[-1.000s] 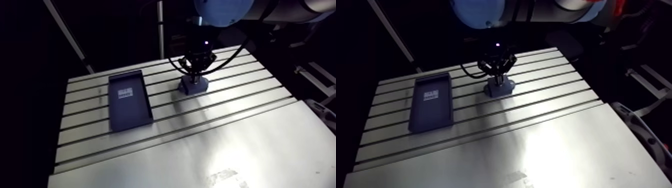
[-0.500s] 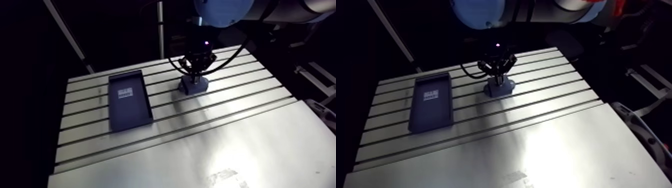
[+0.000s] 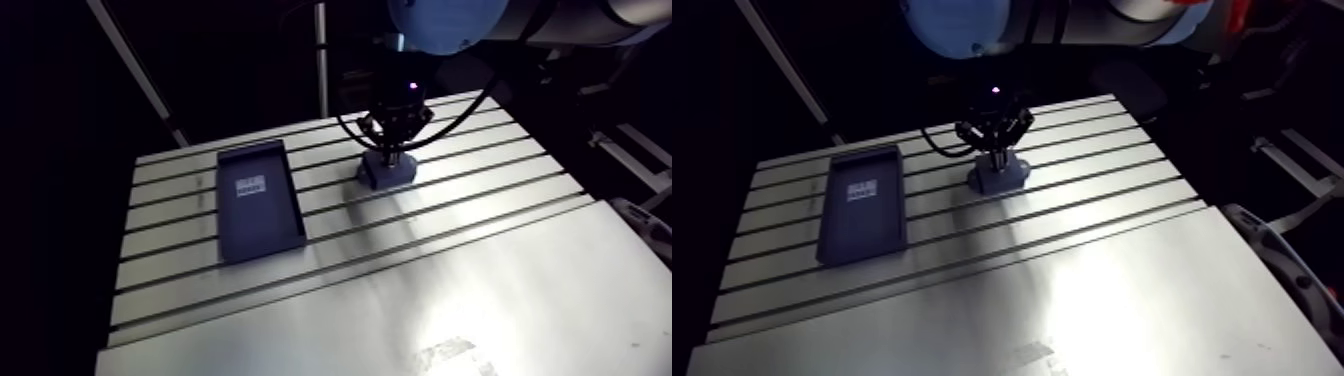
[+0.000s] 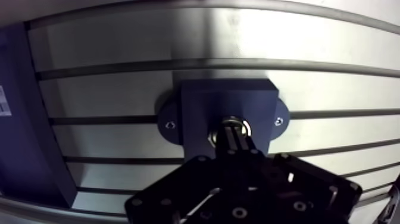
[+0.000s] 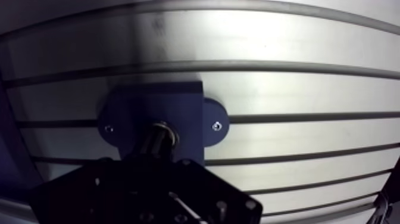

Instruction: Pick up the bearing and press it into the housing until flush.

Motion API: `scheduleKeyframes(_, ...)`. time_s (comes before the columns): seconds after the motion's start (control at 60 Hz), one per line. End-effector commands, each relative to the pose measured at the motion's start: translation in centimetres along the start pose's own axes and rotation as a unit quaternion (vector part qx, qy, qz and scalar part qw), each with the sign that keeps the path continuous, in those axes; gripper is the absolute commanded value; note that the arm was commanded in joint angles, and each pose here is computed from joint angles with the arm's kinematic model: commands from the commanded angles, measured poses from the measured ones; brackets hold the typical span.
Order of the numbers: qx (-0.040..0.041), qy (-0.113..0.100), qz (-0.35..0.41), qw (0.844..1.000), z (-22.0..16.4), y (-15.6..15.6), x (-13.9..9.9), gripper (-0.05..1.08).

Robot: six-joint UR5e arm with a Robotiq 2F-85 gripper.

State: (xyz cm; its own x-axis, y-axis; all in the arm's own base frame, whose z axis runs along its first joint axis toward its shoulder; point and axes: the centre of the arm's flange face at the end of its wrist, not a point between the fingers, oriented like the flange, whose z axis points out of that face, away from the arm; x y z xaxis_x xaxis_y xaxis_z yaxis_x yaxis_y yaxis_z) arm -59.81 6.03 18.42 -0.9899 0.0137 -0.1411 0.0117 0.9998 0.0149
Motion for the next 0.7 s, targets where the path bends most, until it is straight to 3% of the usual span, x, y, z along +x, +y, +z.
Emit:
scheduleKeyframes(0.017,0.0001,-0.003,0.000,1.000,0.3,0.0,0.0,1.05)
scheduleKeyframes(0.7,-0.0005,0.002,-0.002,1.000,-0.6,0.0,0.0,1.05)
